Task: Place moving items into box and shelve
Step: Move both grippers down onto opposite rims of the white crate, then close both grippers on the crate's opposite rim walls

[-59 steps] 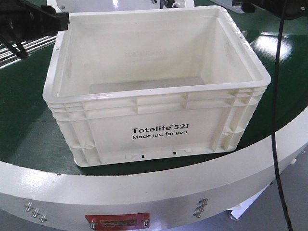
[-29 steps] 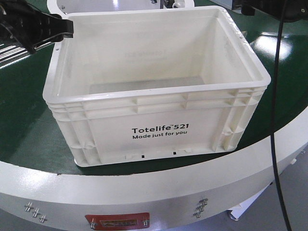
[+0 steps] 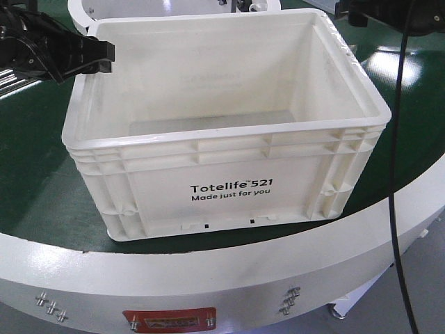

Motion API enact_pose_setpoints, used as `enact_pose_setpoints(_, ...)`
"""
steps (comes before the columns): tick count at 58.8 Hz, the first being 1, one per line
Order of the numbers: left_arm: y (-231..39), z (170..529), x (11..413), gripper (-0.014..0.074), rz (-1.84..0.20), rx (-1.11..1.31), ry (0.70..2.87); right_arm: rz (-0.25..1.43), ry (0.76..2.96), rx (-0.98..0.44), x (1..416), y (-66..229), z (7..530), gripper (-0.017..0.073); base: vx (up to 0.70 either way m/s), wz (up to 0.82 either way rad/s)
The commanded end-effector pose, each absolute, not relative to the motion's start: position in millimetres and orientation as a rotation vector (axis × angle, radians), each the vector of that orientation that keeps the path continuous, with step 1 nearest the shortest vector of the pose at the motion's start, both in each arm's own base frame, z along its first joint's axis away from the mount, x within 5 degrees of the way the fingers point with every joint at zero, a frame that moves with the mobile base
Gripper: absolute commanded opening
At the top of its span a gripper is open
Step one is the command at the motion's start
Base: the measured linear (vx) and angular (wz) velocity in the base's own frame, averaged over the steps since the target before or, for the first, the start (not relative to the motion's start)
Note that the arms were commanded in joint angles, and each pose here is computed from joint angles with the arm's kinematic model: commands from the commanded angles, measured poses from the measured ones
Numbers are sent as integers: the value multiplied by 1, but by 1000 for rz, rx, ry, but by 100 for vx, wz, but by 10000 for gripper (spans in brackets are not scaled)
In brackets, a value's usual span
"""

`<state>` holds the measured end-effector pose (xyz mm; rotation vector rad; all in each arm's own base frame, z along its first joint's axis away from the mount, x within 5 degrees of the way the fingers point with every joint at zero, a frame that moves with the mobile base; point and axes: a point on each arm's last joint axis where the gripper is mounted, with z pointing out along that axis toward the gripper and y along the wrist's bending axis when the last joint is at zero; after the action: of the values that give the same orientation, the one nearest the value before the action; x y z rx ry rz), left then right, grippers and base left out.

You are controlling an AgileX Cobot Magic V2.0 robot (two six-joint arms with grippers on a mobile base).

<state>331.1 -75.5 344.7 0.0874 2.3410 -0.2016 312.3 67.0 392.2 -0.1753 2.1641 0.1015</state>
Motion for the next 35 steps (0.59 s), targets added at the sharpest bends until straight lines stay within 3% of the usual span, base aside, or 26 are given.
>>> enact_pose_setpoints(1,-76,373,328,559,-231,75,2203,93,2093,-184,312,65,408,594,0,0)
enact_pose_setpoints(35,-76,372,327,559,-229,76,2216,73,2261,-197,333,70,371,578,0,0)
